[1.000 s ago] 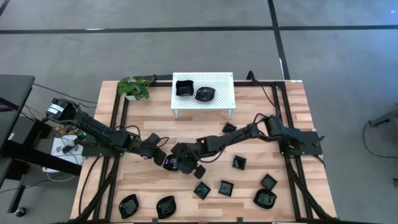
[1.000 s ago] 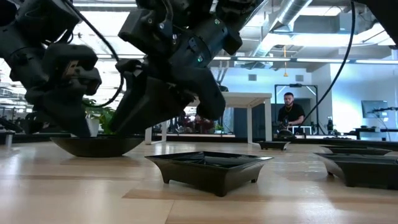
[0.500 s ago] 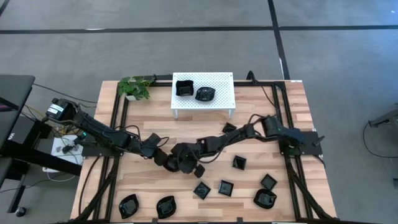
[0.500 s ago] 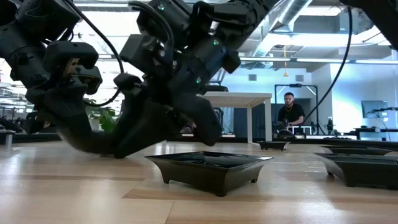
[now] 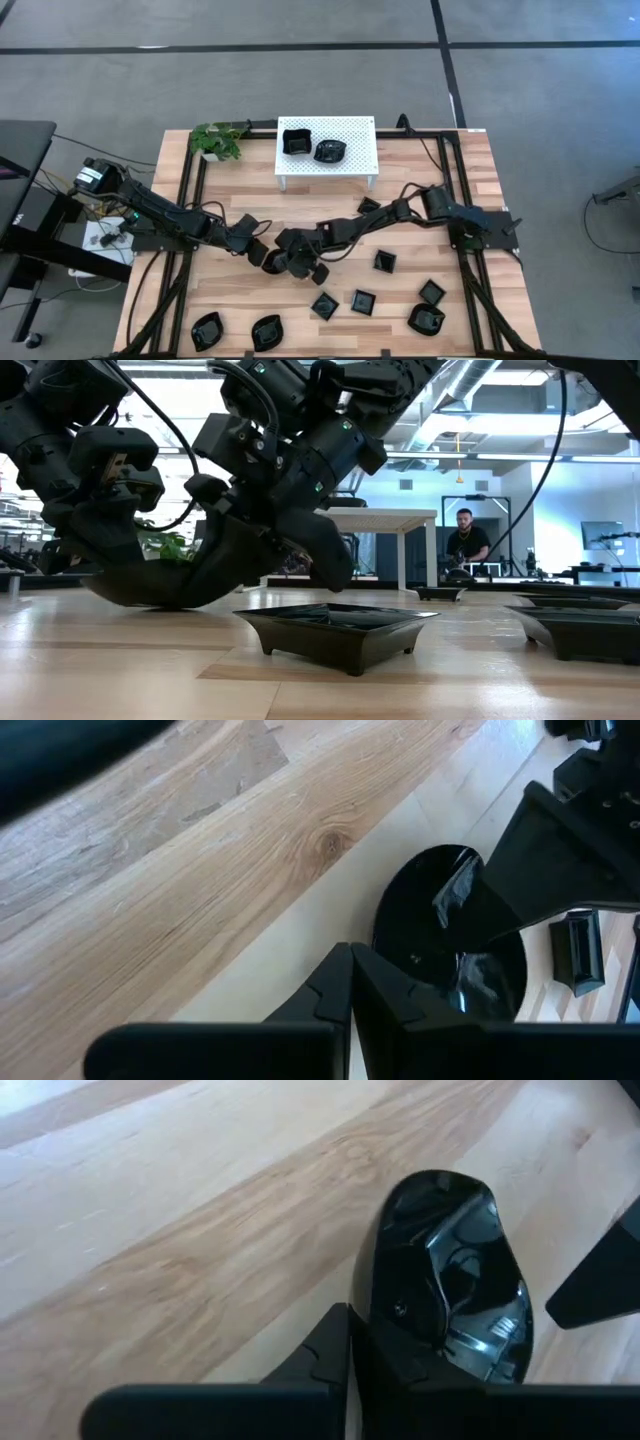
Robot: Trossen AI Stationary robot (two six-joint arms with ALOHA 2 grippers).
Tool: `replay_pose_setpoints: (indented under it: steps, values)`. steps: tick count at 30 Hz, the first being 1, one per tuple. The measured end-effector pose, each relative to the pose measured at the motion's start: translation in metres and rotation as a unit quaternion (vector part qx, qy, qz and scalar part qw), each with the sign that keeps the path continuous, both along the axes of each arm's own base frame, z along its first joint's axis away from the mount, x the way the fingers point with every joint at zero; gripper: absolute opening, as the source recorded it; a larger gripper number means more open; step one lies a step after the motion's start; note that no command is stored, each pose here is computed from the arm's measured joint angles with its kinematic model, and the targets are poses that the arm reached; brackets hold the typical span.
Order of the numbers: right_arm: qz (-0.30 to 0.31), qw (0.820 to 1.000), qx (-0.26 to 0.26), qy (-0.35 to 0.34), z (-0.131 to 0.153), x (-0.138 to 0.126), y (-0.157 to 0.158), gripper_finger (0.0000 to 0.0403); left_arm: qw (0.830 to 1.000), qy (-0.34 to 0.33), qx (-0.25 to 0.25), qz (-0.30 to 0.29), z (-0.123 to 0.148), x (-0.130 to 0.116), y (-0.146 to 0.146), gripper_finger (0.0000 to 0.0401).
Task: Pick & Place Mini shaped plates
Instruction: Stack the black leaf-shaped plate on top of the black leaf-shaped plate on the shelf
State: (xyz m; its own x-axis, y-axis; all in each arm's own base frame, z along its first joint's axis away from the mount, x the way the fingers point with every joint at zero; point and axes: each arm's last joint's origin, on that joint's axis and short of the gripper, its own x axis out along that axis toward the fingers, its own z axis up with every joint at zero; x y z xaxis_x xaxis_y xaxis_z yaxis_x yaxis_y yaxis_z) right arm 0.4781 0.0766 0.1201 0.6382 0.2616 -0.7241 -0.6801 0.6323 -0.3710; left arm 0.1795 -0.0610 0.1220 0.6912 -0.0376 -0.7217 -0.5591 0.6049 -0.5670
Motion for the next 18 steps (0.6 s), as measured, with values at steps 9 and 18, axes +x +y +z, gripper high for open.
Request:
replay_pose_setpoints:
  steps: [9,18]
  values:
    - [-0.051,0.996,-0.072,0.022,0.049,-0.022,0.001,0.0003,1.000,-0.001,0.001,-0.001,0.000,0.000,0.000,0.0008]
    - [-0.124,0.975,-0.174,0.063,0.131,-0.075,-0.010,0.0002,1.000,-0.002,0.011,-0.008,0.000,0.000,0.000,0.0008]
